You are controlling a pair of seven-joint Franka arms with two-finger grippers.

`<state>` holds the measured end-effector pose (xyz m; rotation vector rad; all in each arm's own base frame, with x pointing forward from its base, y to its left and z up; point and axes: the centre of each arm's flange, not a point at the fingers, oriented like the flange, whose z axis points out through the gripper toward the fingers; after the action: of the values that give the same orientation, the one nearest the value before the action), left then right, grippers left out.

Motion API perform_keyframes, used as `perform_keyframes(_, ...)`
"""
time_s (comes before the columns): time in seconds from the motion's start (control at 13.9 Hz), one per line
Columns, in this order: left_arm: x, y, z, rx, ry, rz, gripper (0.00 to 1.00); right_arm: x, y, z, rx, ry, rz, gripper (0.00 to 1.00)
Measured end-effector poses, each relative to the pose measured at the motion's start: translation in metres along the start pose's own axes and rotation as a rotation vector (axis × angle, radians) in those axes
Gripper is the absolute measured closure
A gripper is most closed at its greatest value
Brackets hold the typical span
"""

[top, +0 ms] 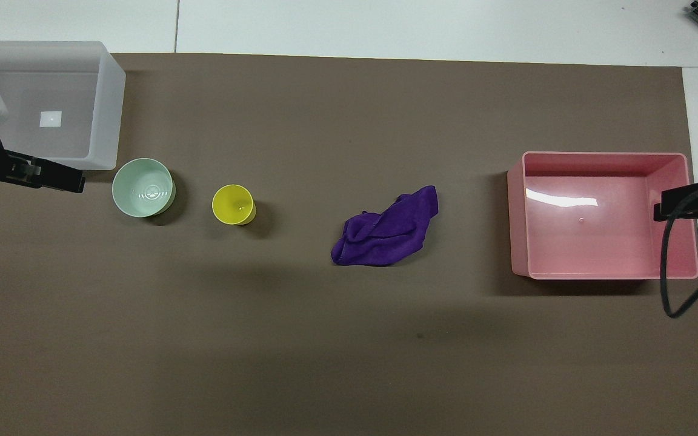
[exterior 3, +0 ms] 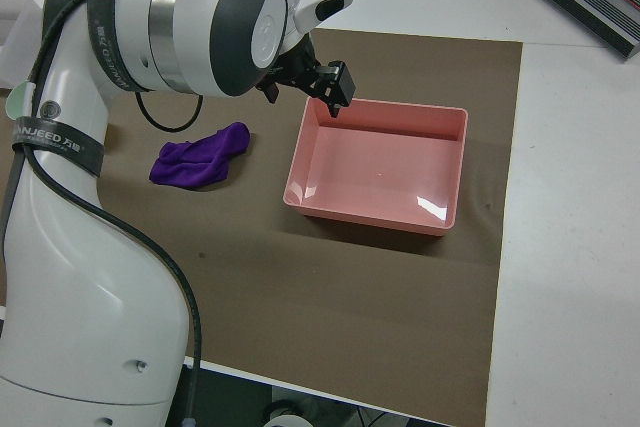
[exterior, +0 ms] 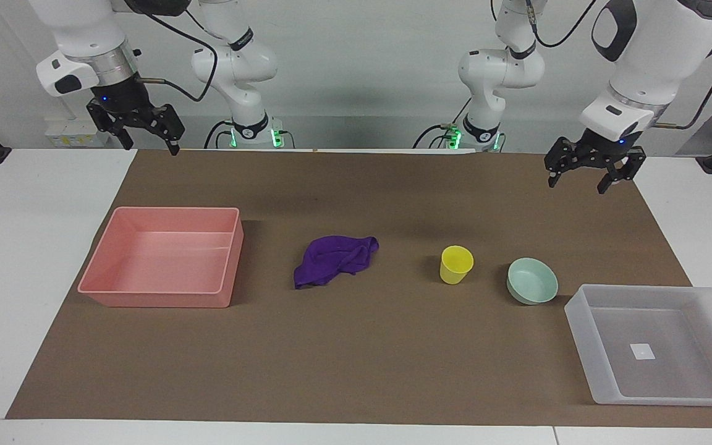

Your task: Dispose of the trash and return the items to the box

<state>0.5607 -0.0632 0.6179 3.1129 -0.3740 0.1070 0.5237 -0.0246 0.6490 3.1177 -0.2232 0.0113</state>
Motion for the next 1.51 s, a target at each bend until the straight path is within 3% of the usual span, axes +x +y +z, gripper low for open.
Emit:
perform_keyframes(0.86,-0.001,0.004,0.006,-0.003,-0.018,0.008,0.00,-0.001,-0.006,0.000,-0.001,0.000,-0.010,0.00)
perform_keyframes(1.51,0.004,-0.042,0.050,0.020,0.087,-0.069,0.00,-0.001,-0.006,0.000,-0.001,-0.001,-0.012,0.00)
